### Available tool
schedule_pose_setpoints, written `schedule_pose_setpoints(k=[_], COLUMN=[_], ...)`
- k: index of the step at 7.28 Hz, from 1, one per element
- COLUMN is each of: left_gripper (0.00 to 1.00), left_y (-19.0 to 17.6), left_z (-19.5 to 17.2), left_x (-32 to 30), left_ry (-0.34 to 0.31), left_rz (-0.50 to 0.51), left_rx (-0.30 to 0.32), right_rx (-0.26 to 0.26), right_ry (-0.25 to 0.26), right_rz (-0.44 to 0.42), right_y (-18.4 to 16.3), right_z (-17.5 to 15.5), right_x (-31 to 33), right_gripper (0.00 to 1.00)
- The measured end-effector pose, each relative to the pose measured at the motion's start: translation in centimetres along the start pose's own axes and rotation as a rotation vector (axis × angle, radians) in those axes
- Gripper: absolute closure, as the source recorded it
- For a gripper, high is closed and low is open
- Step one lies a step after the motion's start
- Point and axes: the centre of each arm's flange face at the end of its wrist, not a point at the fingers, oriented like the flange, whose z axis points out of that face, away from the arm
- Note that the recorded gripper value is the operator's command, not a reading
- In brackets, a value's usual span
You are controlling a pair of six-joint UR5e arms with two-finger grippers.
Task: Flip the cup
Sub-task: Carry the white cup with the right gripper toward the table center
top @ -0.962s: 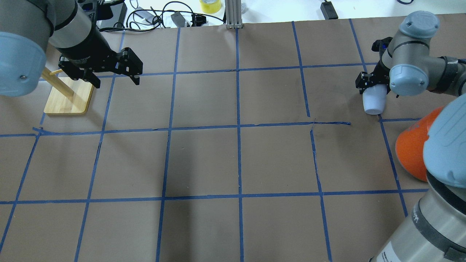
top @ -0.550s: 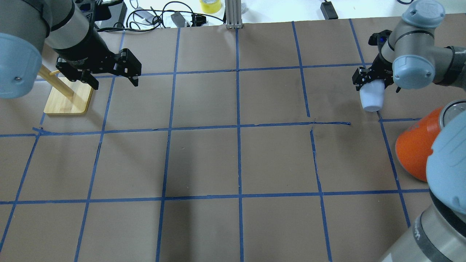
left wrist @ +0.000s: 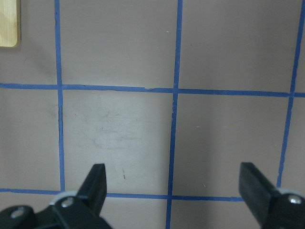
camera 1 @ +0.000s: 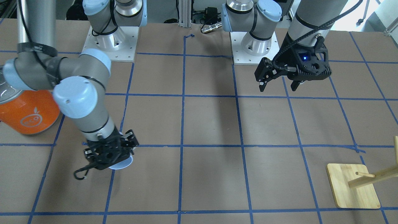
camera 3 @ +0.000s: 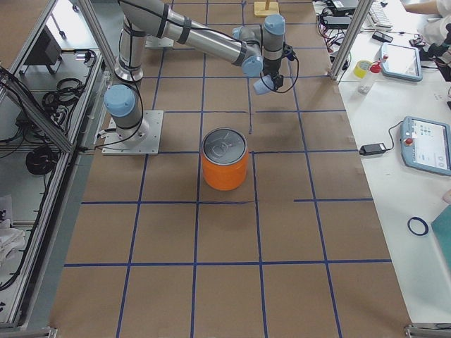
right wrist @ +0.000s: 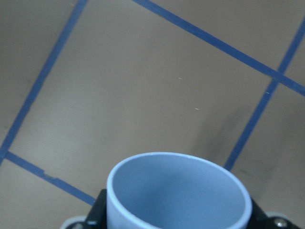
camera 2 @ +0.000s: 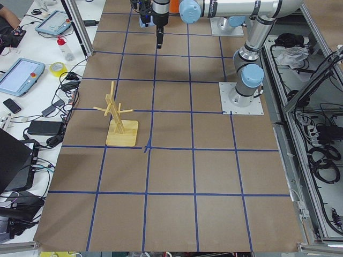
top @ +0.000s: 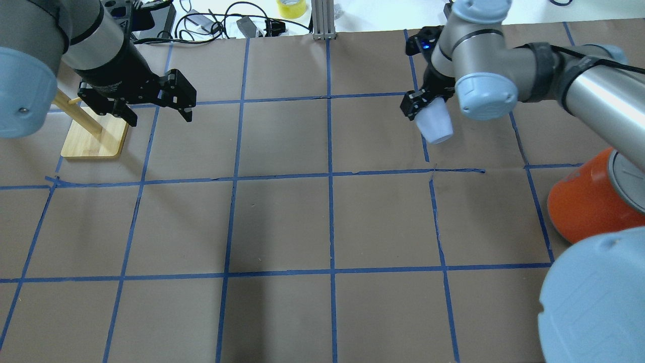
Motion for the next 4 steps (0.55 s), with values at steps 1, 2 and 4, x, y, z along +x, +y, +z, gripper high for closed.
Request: schedule_pose_setpoints(k=[1,2,4], left_gripper=[0.00,0.00,0.00], left_y=[-0.1,-0.2,-0.2], left_z=[0.3,0.4,0.5], left_x=[-0.1,-0.2,-0.2], left_ry=[0.000,0.001,0.004], left_rz=[-0.002,-0.003,-0.004], left_rx=[-0.002,-0.002,-0.001], right_rx=[0.009,0.022,0.051], right_ry=[-0.007,-0.018,-0.041], right_rz=[-0.137,-0.283,-0.580], right_y=[-1.1,-1.8,-3.0], right_z=[0.3,0.5,2.7], right_x=[-4.3,-7.8,-13.9], right_gripper=[0.88,0.86,0.84])
